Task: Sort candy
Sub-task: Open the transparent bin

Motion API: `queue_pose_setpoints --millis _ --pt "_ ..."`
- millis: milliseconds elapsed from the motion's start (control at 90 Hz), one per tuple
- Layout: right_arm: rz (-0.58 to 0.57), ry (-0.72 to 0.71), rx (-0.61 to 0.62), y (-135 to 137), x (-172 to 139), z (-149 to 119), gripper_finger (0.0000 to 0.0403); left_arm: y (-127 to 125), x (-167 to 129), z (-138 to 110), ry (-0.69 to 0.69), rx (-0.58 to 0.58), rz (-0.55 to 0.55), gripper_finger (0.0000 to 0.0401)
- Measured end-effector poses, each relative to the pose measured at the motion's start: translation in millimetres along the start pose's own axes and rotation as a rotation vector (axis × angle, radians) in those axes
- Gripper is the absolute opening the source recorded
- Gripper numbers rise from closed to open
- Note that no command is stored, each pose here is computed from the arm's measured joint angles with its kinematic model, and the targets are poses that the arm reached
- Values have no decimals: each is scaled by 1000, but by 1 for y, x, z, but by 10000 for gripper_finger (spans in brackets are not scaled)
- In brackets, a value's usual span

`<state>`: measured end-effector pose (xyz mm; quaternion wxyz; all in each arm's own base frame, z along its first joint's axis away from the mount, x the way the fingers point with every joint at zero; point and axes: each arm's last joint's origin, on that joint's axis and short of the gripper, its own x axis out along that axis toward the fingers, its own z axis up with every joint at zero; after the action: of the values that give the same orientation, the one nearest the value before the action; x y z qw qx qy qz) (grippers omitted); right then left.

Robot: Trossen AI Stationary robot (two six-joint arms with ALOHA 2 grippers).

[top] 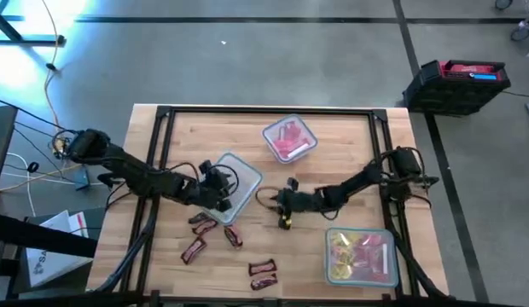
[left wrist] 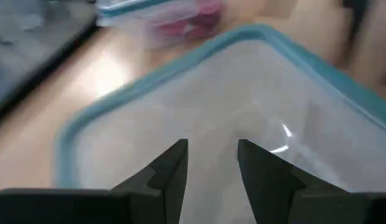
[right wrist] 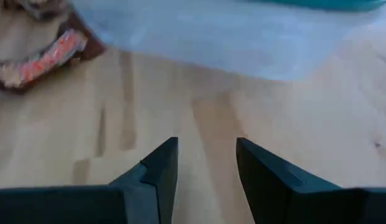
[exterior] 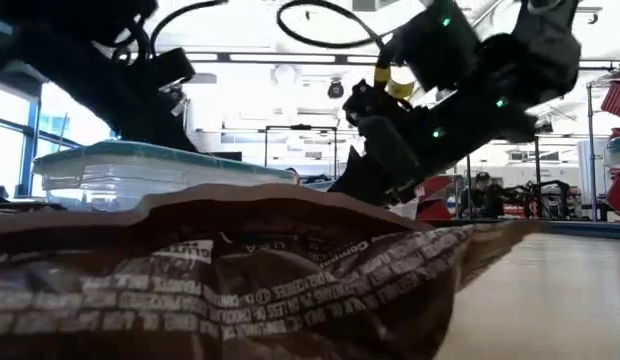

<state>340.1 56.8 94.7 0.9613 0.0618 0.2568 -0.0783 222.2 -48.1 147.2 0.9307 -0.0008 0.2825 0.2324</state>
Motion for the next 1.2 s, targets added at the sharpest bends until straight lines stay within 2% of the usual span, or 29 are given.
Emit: queue_pose_setpoints --millis 144,300,544,689,878,967,1200 --pt "85 -36 5 -13 1 3 133 3 0 -16 -85 -10 -172 126" --pt "170 -22 -15 -11 1 3 133 4 -3 -26 -118 36 -307 126" --pt "235 -103 -4 -1 -2 10 133 8 -2 -28 -136 28 -260 126" --pt "217 -84 14 -5 5 2 133 8 -2 -27 -145 23 -261 126" --pt "226 -158 36 -9 15 -4 133 8 -2 -27 -145 33 -264 126" --pt "236 -204 45 -12 16 -1 133 8 -2 -27 -145 42 -264 126" --pt "295 -209 33 -15 32 6 133 8 -2 -28 -145 53 -251 126"
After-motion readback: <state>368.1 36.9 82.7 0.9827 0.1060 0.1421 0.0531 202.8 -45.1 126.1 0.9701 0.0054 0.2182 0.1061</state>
